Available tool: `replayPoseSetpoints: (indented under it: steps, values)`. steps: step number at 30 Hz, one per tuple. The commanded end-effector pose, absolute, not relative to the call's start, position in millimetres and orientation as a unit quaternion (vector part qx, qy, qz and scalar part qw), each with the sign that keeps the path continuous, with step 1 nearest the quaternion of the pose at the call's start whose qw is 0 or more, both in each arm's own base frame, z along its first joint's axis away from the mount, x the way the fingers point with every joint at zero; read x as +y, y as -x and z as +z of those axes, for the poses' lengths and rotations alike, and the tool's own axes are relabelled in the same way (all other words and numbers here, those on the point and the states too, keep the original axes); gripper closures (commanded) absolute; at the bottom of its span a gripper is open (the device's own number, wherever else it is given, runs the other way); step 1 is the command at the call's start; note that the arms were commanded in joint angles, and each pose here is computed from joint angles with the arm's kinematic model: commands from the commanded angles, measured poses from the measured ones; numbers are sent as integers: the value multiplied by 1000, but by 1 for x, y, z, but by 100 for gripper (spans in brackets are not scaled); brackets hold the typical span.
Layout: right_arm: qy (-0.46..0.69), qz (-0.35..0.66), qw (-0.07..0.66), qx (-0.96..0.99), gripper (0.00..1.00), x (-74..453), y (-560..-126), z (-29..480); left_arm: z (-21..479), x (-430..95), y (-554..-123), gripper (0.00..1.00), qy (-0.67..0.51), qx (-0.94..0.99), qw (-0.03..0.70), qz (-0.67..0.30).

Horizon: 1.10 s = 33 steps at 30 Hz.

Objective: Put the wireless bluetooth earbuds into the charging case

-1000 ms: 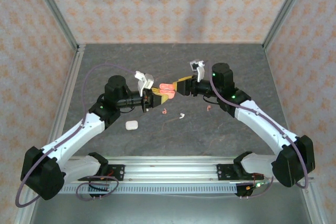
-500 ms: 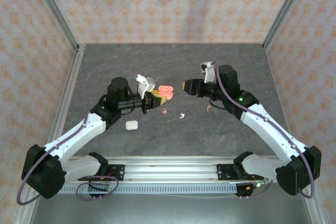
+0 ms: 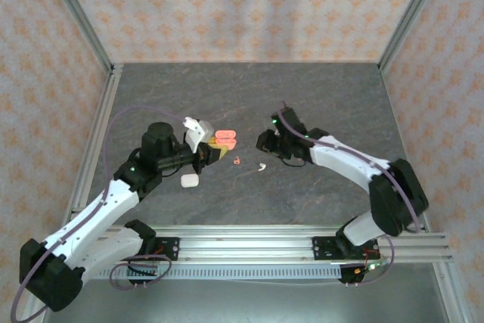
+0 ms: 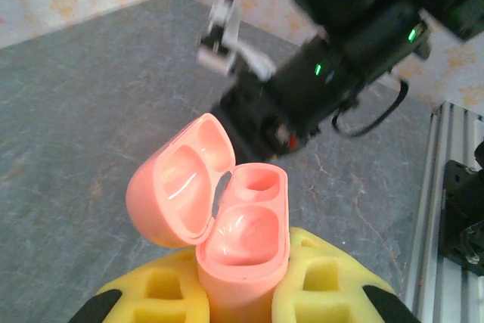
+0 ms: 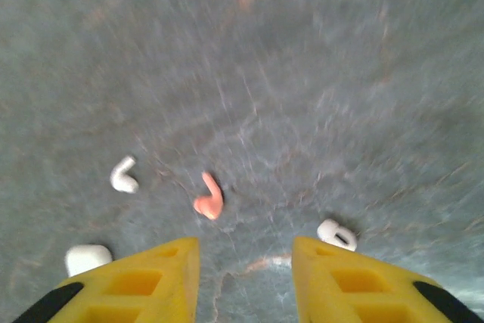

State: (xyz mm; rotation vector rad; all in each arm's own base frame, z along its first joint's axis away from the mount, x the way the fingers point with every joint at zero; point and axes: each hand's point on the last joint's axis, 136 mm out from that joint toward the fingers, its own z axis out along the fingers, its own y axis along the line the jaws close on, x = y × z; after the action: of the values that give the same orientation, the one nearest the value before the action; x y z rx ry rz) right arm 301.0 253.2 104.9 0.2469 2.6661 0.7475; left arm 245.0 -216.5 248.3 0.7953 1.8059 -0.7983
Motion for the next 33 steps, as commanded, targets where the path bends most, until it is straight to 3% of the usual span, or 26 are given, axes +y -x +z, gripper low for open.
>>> replayPoseSetpoints:
  steps: [1, 9, 14, 33]
  values:
    - [-89, 300, 171, 934, 66, 296, -305, 110, 245, -204, -243, 100, -317, 753, 492, -299]
    - [-61, 356, 109, 926, 69, 384, -288, 74, 250, -189, -238, 100, -295, 758, 510, -278]
    - [-45, 352, 84, 931, 75, 408, -285, 56, 250, -188, -237, 100, -285, 761, 509, -283]
    - [-70, 215, 104, 969, 81, 331, -288, 17, 245, -187, -235, 100, -291, 762, 506, -279]
